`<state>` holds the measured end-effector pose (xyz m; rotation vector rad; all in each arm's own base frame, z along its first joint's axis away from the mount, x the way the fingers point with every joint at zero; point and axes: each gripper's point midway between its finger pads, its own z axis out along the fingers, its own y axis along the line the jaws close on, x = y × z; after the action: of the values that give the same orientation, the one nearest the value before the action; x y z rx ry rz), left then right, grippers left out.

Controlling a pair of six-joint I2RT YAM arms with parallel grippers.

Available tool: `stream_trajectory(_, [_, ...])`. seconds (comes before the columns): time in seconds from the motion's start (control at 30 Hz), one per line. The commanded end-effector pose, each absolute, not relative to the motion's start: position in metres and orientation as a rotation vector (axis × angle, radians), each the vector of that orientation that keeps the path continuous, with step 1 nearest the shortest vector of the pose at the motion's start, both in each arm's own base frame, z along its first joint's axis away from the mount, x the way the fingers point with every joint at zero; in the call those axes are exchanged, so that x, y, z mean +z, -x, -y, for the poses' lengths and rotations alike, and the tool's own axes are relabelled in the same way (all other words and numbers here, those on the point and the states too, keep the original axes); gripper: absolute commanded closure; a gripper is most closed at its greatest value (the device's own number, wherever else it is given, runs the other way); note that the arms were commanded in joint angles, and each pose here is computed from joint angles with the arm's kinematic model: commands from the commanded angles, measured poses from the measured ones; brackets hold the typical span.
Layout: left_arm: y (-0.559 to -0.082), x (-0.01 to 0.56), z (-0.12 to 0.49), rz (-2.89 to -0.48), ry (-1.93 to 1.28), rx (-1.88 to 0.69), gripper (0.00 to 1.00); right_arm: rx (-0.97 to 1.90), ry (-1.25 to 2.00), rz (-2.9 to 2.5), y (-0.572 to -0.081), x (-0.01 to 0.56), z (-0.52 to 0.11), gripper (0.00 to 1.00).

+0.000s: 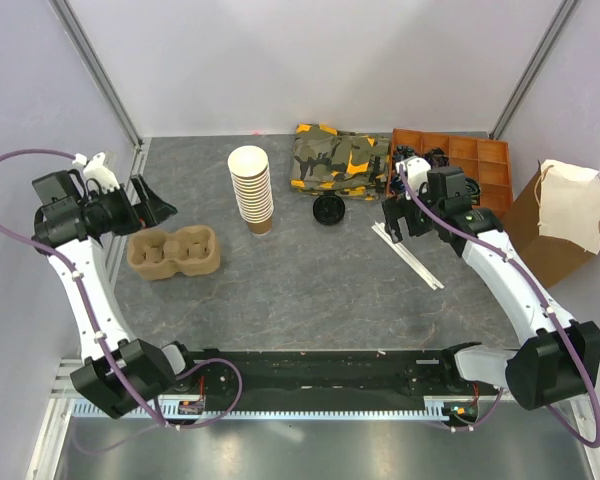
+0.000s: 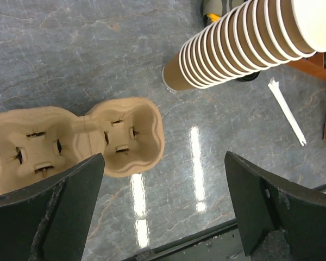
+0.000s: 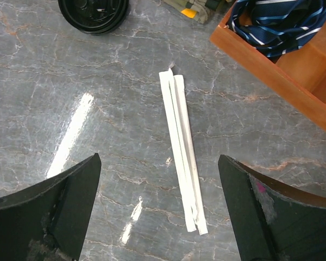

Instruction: Pack the takeout coffee

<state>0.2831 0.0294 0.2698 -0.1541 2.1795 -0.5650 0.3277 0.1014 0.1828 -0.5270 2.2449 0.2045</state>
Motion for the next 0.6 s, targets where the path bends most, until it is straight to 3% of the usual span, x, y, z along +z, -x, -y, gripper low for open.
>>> stream_trajectory(0.0, [-0.302, 0.315, -0.038, -2.114, -0.03, -0.397, 0.0, 0.255, 0.527, -2.212, -0.329, 0.198, -0.107, 0.02])
stream_trajectory(0.27, [-0.35, 0.388, -0.017, -2.021, -0.201, -0.311, 0.0, 0.271, 0.55, -2.226, -0.328, 0.195, -0.11, 0.02])
stream_trajectory(0.37, [-0.369, 0.405, 0.011, -1.992, -0.276, -0.299, 0.09, 0.292, 0.572, -2.231, -0.327, 0.195, -0.113, 0.02])
stream_trajectory(0.4, [-0.371, 0.415, 0.025, -1.964, -0.307, -0.32, 0.16, 0.297, 0.581, -2.236, -0.327, 0.194, -0.114, 0.02])
stream_trajectory(0.57, [-0.393, 0.403, 0.053, -2.009, -0.325, -0.366, 0.3, 0.302, 0.581, -2.244, -0.327, 0.193, -0.112, 0.02])
